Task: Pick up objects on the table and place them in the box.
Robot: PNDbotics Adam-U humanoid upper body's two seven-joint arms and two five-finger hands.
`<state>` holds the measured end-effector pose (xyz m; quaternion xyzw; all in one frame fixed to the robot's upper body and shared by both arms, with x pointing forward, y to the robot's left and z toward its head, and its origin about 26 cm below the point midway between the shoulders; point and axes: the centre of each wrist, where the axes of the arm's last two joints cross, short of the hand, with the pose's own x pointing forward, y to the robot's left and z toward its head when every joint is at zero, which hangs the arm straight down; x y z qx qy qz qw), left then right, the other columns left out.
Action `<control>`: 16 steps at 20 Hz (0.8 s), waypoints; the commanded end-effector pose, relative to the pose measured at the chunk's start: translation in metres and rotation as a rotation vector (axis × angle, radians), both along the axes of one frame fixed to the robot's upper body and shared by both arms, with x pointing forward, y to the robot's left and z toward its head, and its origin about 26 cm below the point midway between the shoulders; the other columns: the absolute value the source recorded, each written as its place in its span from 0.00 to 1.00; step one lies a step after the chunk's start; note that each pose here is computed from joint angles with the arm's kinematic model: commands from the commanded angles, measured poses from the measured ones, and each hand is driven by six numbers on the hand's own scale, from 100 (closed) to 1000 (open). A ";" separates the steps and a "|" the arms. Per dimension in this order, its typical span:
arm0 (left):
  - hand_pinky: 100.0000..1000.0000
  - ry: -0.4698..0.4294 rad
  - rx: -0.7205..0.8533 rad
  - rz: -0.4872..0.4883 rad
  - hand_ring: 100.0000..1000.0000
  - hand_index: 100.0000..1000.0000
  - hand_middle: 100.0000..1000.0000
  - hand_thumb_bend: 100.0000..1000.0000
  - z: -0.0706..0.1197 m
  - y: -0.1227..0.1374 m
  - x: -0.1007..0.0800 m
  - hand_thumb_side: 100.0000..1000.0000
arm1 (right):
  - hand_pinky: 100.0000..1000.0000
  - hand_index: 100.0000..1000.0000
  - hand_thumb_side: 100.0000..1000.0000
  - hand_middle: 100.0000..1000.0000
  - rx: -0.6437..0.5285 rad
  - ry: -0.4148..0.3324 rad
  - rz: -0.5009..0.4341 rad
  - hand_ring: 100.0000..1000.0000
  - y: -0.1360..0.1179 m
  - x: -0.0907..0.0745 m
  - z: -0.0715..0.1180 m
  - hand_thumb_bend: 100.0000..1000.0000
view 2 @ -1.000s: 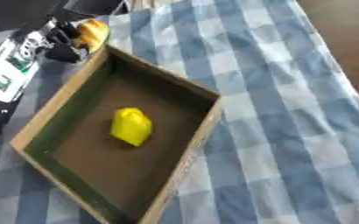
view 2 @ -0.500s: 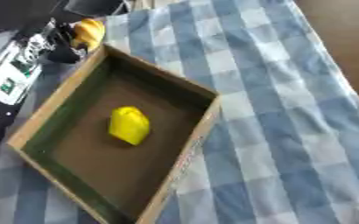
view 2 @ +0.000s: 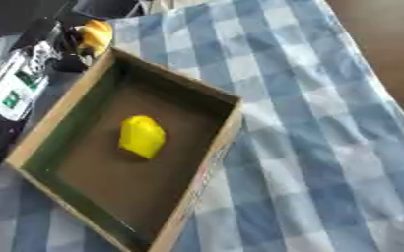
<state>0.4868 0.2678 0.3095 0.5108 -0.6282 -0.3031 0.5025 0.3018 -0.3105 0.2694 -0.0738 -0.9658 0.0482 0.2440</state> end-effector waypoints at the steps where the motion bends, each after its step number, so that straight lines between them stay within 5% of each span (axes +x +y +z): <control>1: 0.56 -0.038 0.041 -0.008 0.47 0.49 0.43 0.09 0.012 0.003 -0.005 0.00 | 0.78 0.79 0.39 0.59 -0.006 -0.018 -0.006 0.85 -0.001 -0.004 0.005 0.15; 9: 0.57 -0.098 0.136 -0.141 0.46 0.49 0.43 0.08 0.038 -0.017 -0.027 0.00 | 0.78 0.79 0.40 0.60 0.003 0.004 -0.020 0.84 -0.004 -0.005 -0.001 0.19; 16: 0.57 -0.193 0.229 -0.343 0.46 0.49 0.44 0.05 0.065 -0.053 -0.072 0.00 | 0.78 0.79 0.37 0.60 0.001 0.020 -0.037 0.84 -0.008 -0.006 -0.005 0.16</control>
